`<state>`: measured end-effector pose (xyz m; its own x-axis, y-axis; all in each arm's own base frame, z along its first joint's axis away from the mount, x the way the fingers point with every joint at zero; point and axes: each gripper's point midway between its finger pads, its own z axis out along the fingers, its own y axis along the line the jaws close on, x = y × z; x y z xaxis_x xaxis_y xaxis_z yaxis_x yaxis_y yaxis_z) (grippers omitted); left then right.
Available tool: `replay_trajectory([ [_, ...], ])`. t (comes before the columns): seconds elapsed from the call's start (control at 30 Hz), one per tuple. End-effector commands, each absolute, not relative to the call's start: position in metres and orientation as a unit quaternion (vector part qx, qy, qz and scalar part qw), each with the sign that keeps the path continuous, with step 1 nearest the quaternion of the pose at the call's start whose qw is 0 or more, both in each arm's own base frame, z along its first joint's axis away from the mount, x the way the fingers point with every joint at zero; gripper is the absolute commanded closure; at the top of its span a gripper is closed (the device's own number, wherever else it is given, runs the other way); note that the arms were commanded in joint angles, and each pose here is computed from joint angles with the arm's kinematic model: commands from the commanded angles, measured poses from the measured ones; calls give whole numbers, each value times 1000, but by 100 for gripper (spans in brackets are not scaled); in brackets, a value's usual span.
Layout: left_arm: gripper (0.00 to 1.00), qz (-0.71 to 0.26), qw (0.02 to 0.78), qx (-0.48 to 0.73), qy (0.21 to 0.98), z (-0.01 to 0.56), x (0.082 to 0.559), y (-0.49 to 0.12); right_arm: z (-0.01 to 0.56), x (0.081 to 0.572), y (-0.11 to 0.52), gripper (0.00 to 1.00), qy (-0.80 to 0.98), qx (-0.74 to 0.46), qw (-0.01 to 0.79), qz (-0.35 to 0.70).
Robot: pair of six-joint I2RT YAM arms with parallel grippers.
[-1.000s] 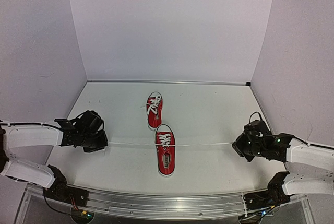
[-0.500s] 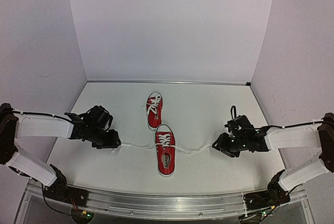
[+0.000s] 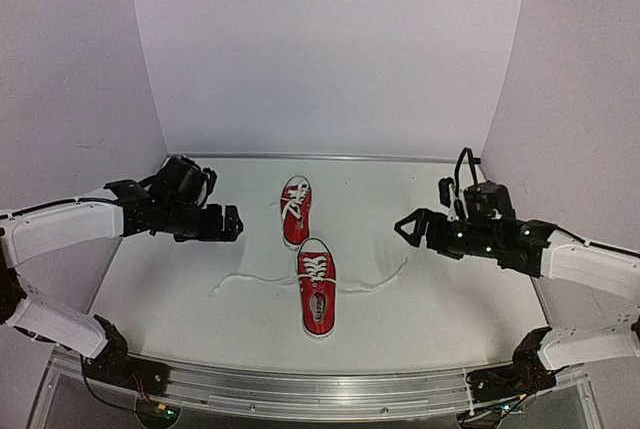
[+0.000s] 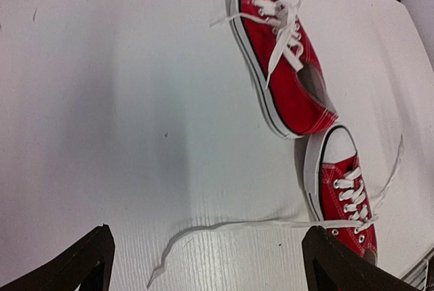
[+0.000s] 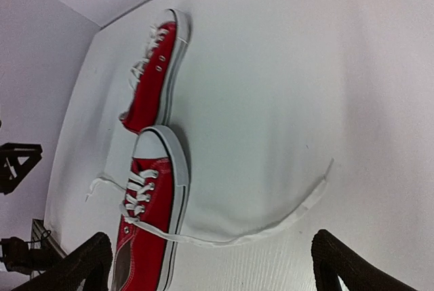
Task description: Tie the shoes
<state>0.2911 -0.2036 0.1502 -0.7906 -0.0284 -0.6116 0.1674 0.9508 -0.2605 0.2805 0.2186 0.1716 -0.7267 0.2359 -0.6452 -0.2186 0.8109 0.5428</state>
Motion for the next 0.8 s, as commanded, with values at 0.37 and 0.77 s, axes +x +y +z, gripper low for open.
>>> replay_trajectory([
  [0.37, 1, -174, 467, 191, 846, 247, 286, -209, 284, 323, 273, 2, 802, -215, 478, 287],
  [0.77, 5, -126, 287, 476, 822, 114, 260, -309, 265, 300, 302, 2, 778, -287, 429, 358],
])
